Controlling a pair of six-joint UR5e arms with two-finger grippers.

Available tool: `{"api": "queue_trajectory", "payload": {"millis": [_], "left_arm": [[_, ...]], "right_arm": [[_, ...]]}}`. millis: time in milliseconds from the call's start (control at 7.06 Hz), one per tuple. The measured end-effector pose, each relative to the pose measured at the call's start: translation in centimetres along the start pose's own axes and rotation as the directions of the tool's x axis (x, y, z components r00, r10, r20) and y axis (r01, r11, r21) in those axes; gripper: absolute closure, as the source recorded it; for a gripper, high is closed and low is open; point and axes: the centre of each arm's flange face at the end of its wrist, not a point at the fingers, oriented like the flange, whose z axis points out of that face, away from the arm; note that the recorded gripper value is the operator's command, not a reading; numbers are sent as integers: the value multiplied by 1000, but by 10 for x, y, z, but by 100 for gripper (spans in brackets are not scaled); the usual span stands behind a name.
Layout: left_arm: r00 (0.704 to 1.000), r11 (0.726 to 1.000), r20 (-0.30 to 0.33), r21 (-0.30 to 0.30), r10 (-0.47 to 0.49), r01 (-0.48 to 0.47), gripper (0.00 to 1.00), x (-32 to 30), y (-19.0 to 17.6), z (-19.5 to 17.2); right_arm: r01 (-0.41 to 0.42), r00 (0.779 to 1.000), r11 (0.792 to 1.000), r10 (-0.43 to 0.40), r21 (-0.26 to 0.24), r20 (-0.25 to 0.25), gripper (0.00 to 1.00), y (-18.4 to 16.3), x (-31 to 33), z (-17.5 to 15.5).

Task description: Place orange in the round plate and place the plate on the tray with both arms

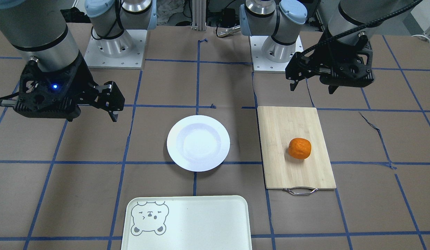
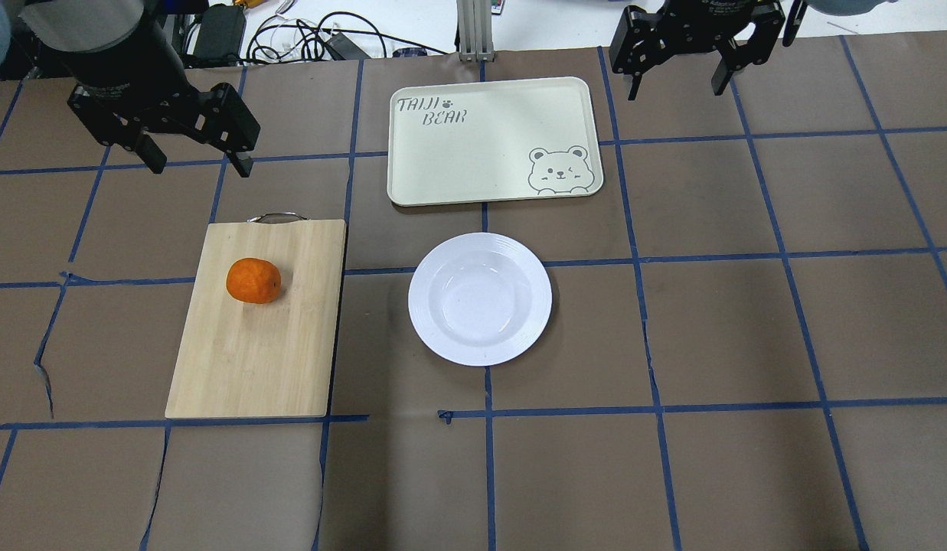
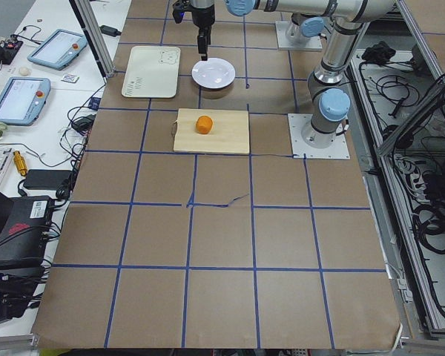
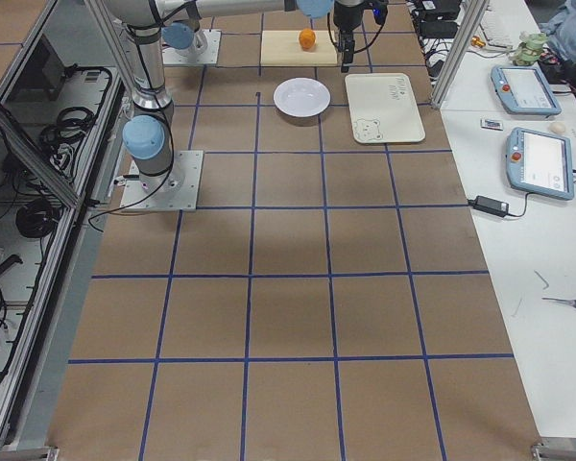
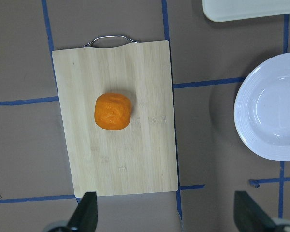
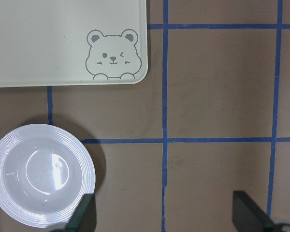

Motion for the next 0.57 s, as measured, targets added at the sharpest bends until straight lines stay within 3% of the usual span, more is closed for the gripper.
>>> {"api": "queue_trajectory", "payload": {"millis": [567], "left_arm": [[1000, 1000, 0, 0, 1, -1, 0, 0, 0, 0]], "right_arm": [[-2, 1000, 1000, 2, -2, 0, 0, 0, 1, 1]]}}
